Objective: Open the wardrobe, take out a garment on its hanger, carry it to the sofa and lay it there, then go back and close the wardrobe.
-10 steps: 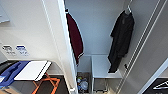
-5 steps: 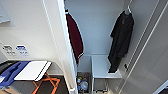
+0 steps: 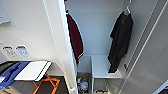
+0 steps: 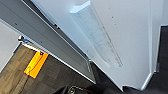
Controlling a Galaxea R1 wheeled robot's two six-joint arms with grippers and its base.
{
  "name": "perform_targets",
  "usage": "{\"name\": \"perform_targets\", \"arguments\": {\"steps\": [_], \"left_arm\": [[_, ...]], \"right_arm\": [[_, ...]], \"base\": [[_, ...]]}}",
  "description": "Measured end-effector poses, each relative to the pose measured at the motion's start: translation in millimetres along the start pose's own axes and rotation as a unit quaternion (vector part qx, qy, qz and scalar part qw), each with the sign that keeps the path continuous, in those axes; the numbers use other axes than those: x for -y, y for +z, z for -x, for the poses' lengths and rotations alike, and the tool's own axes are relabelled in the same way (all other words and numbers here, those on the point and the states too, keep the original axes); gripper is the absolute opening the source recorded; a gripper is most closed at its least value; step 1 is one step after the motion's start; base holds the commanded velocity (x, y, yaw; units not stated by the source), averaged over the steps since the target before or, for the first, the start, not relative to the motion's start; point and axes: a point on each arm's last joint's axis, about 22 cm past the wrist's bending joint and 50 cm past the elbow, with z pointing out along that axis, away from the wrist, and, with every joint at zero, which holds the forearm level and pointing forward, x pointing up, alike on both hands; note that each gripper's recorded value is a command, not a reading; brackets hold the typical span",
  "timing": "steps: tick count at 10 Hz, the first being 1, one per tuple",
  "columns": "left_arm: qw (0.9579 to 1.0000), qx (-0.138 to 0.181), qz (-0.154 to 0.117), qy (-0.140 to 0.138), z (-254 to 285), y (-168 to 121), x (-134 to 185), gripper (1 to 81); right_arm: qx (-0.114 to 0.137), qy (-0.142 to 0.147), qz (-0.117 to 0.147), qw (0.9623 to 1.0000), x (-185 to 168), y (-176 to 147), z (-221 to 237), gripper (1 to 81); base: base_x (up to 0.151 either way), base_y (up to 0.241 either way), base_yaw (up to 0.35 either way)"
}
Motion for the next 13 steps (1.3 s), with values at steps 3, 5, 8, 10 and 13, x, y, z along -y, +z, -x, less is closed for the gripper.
{"name": "perform_targets", "arguments": {"steps": [3,5,8,10,13], "left_arm": [[0.9998,0.010,-0.009,-0.012,23,22,25,81.1],[0.9996,0.015,-0.004,-0.025,40,43,30,81.1],[0.9983,0.023,-0.017,-0.050,65,65,52,81.1],[0.9975,0.013,-0.027,-0.063,73,75,66,81.1],[0.9951,0.020,-0.051,-0.082,95,84,92,81.1]], "right_arm": [[0.017,0.014,0.036,0.9991,-40,0,21,81.1],[0.027,0.044,0.014,0.9986,-32,29,41,81.1],[0.055,0.117,-0.020,0.9914,-13,87,98,81.1],[0.066,0.147,-0.045,0.9859,10,123,125,81.1],[0.094,0.190,-0.045,0.9762,21,158,185,81.1]], "base": [[0.000,0.000,0.000],[0.000,0.000,0.000],[0.000,0.000,0.000],[0.000,0.000,0.000],[0.000,0.000,0.000]]}}
